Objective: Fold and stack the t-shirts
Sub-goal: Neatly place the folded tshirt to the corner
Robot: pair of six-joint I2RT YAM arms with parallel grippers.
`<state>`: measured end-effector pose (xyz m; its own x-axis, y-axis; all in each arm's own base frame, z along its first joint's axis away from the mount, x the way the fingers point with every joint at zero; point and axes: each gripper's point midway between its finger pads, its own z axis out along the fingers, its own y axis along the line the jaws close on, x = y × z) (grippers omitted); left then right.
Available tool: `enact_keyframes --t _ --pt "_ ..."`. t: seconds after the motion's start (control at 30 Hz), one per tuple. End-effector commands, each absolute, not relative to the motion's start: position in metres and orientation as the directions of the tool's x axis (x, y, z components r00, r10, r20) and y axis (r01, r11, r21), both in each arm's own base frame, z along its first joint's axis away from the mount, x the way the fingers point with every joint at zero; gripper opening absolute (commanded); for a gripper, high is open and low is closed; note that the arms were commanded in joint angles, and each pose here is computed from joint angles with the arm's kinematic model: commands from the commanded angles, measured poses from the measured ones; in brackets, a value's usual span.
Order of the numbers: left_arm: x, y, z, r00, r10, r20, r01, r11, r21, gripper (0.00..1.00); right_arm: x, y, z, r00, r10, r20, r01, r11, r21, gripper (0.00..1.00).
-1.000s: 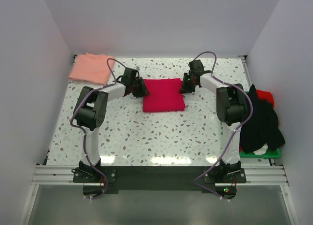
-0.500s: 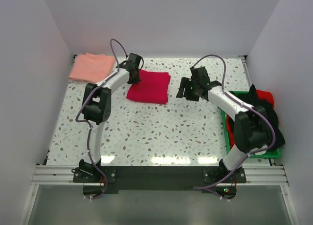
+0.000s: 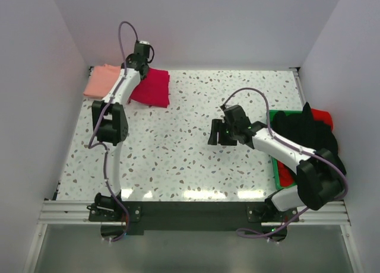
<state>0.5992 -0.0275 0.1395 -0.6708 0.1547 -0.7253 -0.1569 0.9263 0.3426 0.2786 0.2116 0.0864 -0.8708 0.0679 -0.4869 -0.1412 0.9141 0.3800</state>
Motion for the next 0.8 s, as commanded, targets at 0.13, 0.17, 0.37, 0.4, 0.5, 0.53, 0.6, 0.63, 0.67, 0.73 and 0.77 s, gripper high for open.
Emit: enact_keyframes --t 0.13,0.17,0.37,0.4,0.5,0.53,0.6,0.63,0.67,0.73,0.77 --pt "0.627 0.03 0.204 -0.587 0.323 -0.743 -0.18 0.842 0.508 0.0 0.271 0.231 0.094 -0.862 0.027 -0.507 -0.214 0.885 0.412 0.63" --pt "0.629 0.036 0.207 -0.583 0.329 -0.743 -0.184 0.837 0.515 0.0 0.271 0.233 0.092 -0.864 0.022 -0.503 -0.218 0.885 0.412 0.63" --pt "0.636 0.059 0.236 -0.542 0.374 -0.752 -0.198 0.813 0.547 0.0 0.27 0.237 0.078 -0.88 -0.007 -0.474 -0.218 0.894 0.391 0.63" --pt "0.636 0.06 0.238 -0.537 0.378 -0.754 -0.194 0.815 0.547 0.0 0.27 0.237 0.076 -0.883 -0.01 -0.47 -0.216 0.896 0.388 0.63" --pt "0.637 0.061 0.243 -0.523 0.397 -0.754 -0.157 0.825 0.543 0.0 0.27 0.238 0.073 -0.885 -0.014 -0.466 -0.216 0.898 0.383 0.63" --pt "0.636 0.063 0.245 -0.52 0.399 -0.755 -0.156 0.825 0.543 0.0 0.27 0.238 0.071 -0.888 -0.017 -0.46 -0.214 0.901 0.378 0.63" --pt "0.635 0.063 0.251 -0.512 0.402 -0.76 -0.146 0.83 0.537 0.0 0.271 0.238 0.072 -0.885 -0.019 -0.465 -0.216 0.902 0.374 0.63" --pt "0.634 0.065 0.253 -0.51 0.399 -0.762 -0.148 0.832 0.535 0.0 0.271 0.238 0.07 -0.886 -0.019 -0.464 -0.213 0.904 0.37 0.63" --pt "0.633 0.064 0.258 -0.502 0.399 -0.767 -0.151 0.833 0.532 0.0 0.271 0.238 0.07 -0.885 -0.019 -0.464 -0.213 0.905 0.369 0.63" --pt "0.631 0.066 0.27 -0.489 0.4 -0.775 -0.156 0.834 0.529 0.0 0.271 0.237 0.069 -0.884 -0.023 -0.466 -0.214 0.908 0.36 0.63" --pt "0.63 0.066 0.273 -0.486 0.4 -0.777 -0.158 0.834 0.528 0.0 0.271 0.237 0.069 -0.883 -0.024 -0.468 -0.214 0.909 0.358 0.63"
